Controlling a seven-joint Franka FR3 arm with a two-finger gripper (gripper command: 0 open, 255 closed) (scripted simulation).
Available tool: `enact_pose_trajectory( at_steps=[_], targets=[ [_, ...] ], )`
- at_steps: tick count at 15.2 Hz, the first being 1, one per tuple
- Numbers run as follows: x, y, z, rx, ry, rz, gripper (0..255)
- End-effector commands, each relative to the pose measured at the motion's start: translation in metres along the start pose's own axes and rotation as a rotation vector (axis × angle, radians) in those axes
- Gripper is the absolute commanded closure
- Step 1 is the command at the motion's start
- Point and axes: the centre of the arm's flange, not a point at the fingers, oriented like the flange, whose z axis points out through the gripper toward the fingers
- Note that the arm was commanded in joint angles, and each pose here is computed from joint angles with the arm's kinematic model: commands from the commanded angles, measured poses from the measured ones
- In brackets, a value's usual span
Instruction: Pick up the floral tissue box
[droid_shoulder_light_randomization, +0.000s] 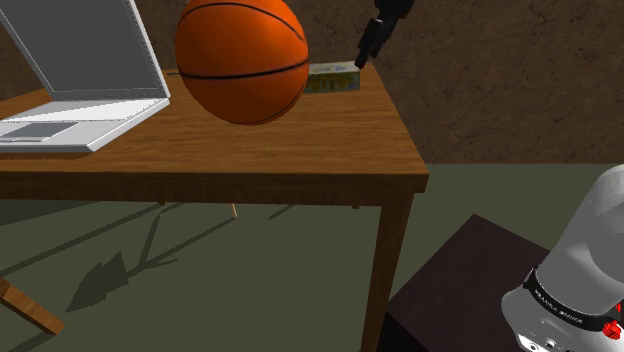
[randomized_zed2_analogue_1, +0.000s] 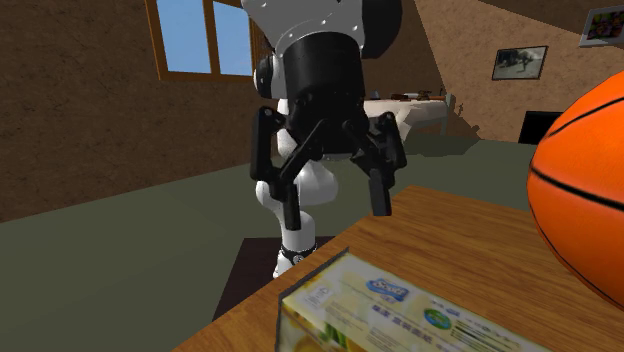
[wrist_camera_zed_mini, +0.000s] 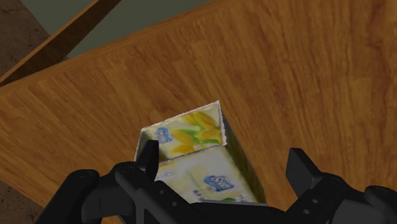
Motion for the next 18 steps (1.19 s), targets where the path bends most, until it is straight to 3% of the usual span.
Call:
enact_pose_trajectory(
  at_steps=[1, 8, 9, 18],
  targets=[
    [0.001, 0.000, 0.007, -0.001, 0.012, -0.014, 0],
    [-0.011, -0.002, 0.034, -0.001, 0.012, -0.014, 0],
    [-0.011, -0.003, 0.034, -0.001, 0.012, -0.014, 255],
    [-0.011, -0.002, 0.034, -0.001, 0.012, -0.014, 255]
  ],
)
